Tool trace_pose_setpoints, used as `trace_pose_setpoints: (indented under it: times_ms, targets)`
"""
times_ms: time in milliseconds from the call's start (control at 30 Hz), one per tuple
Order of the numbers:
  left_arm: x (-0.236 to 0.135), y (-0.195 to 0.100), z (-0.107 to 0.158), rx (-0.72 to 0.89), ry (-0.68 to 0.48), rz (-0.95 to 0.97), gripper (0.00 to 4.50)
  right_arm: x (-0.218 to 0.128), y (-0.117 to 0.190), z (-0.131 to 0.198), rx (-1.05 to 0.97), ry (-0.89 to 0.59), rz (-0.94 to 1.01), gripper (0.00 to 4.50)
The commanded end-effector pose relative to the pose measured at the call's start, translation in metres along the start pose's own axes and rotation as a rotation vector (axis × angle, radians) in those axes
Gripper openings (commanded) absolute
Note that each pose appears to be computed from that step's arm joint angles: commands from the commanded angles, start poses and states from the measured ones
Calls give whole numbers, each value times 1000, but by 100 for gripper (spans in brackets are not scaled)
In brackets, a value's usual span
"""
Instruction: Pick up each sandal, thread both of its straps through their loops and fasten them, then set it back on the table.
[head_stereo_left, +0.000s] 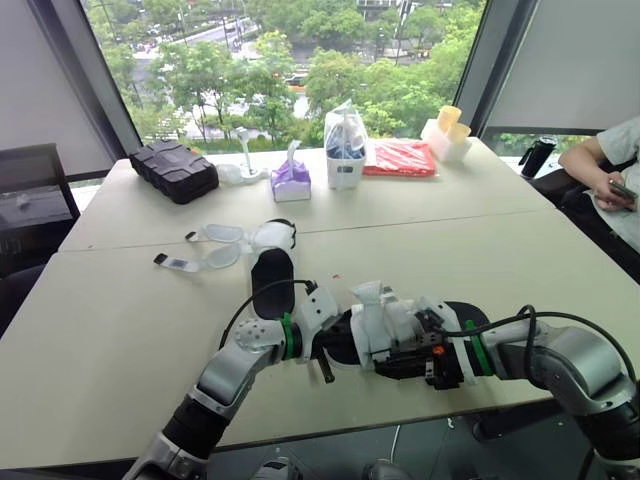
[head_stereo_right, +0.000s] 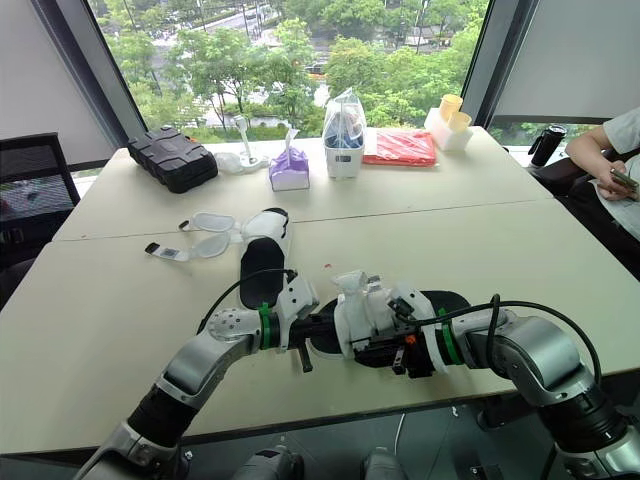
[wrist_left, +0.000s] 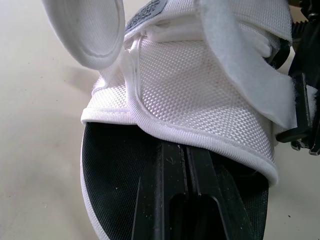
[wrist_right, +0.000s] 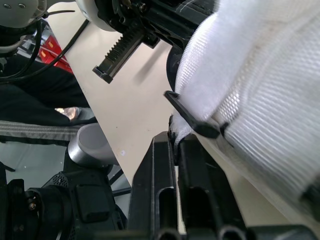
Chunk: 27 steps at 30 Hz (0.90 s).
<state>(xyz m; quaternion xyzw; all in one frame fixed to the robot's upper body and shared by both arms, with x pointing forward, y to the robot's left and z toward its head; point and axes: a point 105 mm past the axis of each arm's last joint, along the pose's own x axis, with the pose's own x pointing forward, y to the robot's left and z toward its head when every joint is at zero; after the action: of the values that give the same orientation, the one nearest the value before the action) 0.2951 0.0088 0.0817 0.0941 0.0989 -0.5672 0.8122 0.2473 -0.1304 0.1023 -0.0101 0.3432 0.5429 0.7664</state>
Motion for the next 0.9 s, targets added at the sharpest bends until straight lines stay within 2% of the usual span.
trace_pose_setpoints:
  times_ms: [33, 167, 367, 900]
  targets:
    - [1, -6, -21, -54, 70, -10, 0, 0, 6, 10, -40, -24, 22, 3]
    - [1, -6, -21, -57, 70, -8, 0, 4, 8, -6, -33, 38, 36, 3]
    - [-1, -8, -22, -59, 74, -14, 0, 12, 26, -49, 18, 147, 114, 3]
    - [-2, -18, -26, -59, 97, -50, 0, -2, 52, -78, 31, 208, 165, 3]
